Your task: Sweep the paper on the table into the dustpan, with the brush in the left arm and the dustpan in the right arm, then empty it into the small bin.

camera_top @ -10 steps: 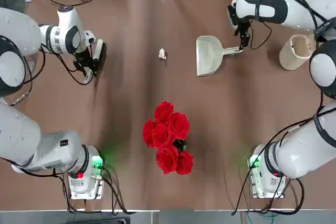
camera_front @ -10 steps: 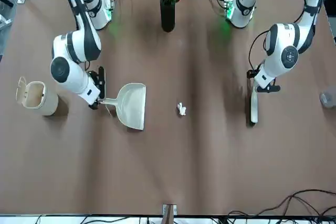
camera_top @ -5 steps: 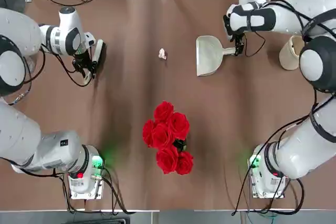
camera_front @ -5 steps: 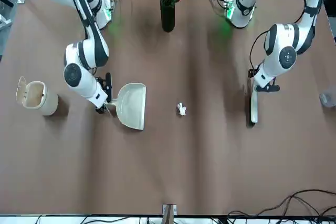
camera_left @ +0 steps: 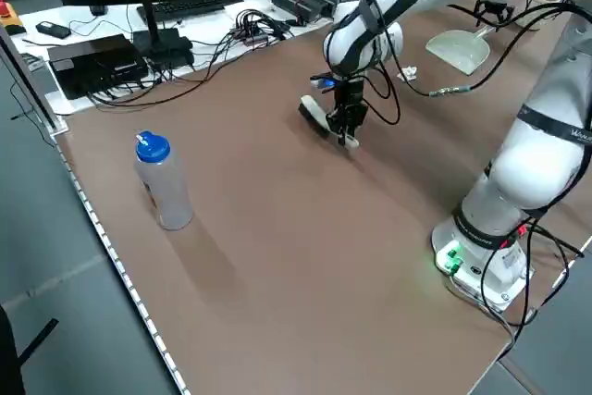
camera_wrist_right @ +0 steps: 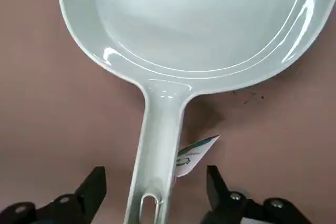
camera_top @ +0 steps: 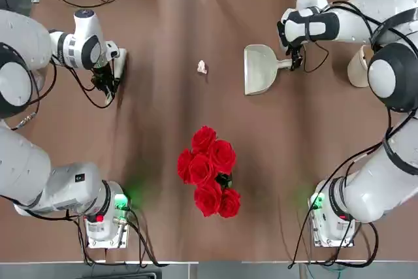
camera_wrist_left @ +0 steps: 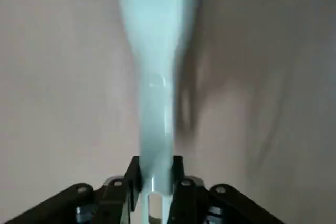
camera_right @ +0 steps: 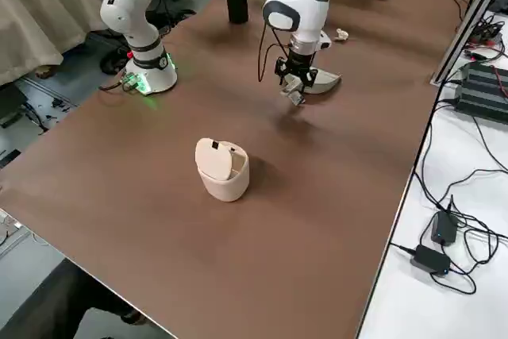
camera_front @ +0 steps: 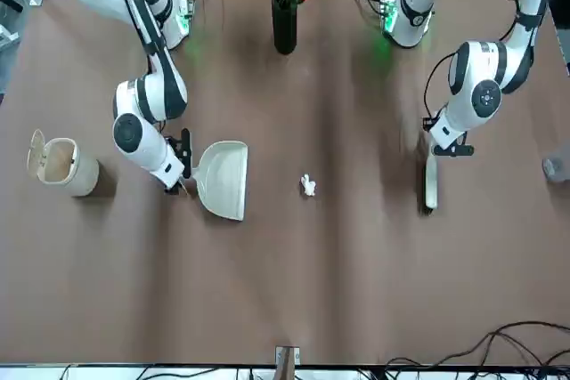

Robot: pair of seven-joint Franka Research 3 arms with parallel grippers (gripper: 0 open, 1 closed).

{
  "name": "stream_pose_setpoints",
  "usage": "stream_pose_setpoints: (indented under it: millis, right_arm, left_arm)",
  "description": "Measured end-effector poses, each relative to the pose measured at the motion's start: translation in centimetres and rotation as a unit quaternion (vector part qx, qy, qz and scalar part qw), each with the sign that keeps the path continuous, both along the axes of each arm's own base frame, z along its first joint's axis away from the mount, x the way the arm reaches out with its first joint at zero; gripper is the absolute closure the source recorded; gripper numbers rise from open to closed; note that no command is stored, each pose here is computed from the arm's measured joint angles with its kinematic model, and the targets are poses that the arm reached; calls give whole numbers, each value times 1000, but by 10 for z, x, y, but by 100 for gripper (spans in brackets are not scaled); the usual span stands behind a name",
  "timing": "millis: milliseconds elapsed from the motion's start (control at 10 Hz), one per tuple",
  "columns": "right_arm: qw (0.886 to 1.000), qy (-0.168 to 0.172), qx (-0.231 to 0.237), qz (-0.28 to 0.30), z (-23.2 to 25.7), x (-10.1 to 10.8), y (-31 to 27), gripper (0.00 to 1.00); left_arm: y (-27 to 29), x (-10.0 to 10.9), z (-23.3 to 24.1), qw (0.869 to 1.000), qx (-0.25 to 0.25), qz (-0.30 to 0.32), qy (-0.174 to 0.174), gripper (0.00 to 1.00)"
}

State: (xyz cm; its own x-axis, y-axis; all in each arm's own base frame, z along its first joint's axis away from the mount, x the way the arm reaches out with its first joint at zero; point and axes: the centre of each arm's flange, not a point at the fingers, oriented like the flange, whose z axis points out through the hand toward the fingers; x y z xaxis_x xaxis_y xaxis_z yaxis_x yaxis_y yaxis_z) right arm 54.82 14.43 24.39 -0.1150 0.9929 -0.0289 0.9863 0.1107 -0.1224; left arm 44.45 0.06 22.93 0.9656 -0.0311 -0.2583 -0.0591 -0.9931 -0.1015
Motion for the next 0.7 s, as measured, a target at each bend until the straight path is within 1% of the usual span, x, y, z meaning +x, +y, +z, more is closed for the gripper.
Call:
stream_pose_setpoints:
  millis: [100, 300, 400, 500, 700]
  right_arm:
    - [1000, -1, 0, 0, -3, 0, 0, 21]
    - [1000, -2, -1, -1, -6, 1, -1, 25]
    - [1000, -2, -1, -1, -6, 1, -1, 29]
    - [1000, -2, -1, -1, -6, 1, -1, 36]
    - [1000, -2, -1, 2, -6, 1, -1, 46]
  left_arm:
    - [0, 3, 3, 1000, 0, 0, -5, 73]
    - [-3, 11, 10, 1000, 0, -3, -15, 73]
    - [-6, 18, 16, 1000, 0, -6, -23, 73]
    - [-10, 24, 25, 1000, 0, -11, -30, 73]
    - [-29, 33, 42, 999, 3, -28, -27, 73]
